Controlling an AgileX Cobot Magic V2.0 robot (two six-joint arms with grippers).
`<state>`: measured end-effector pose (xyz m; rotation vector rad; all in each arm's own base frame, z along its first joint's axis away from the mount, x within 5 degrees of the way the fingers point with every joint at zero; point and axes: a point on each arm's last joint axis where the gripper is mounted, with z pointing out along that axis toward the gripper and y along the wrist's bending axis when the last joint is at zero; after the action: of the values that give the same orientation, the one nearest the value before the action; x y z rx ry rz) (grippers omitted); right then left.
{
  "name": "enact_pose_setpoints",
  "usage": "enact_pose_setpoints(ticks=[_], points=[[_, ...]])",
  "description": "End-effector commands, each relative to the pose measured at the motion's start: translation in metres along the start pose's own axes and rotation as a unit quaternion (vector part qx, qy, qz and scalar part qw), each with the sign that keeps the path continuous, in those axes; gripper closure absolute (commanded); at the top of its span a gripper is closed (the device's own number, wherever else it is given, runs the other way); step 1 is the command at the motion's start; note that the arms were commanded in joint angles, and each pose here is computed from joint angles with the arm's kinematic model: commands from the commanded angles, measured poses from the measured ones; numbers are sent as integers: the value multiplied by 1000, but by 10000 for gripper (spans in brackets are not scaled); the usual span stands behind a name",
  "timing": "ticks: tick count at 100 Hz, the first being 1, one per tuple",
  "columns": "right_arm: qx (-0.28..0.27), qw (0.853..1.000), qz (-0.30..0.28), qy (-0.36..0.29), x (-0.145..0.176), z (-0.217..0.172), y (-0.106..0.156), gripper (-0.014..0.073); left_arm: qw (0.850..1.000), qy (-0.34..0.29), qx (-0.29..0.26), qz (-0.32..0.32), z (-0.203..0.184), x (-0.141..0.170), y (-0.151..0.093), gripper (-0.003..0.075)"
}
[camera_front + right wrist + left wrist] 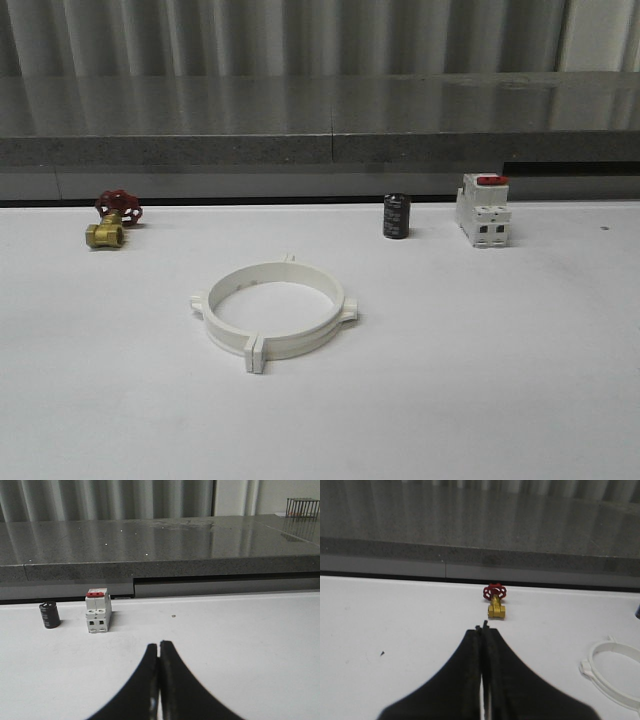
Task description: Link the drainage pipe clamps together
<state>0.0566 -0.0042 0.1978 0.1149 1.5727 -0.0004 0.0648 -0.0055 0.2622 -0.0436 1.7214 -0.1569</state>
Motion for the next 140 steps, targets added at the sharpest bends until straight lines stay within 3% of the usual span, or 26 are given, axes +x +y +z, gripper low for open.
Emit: enact_pose_setpoints(ticks=[1,19,56,140], points=[[-4,998,-10,-62,-14,-3,1,663,996,-85,-1,13,-2,-11,0,740],[-4,998,-10,-62,-14,-3,1,663,993,-110,-10,46,-9,14,4,740],[-4,998,-10,-62,-14,-3,1,663,993,-114,-10,43,-2,59,10,740],[-4,998,-10,-62,-14,-3,1,663,992,-112,-11,53,-2,59,10,740]])
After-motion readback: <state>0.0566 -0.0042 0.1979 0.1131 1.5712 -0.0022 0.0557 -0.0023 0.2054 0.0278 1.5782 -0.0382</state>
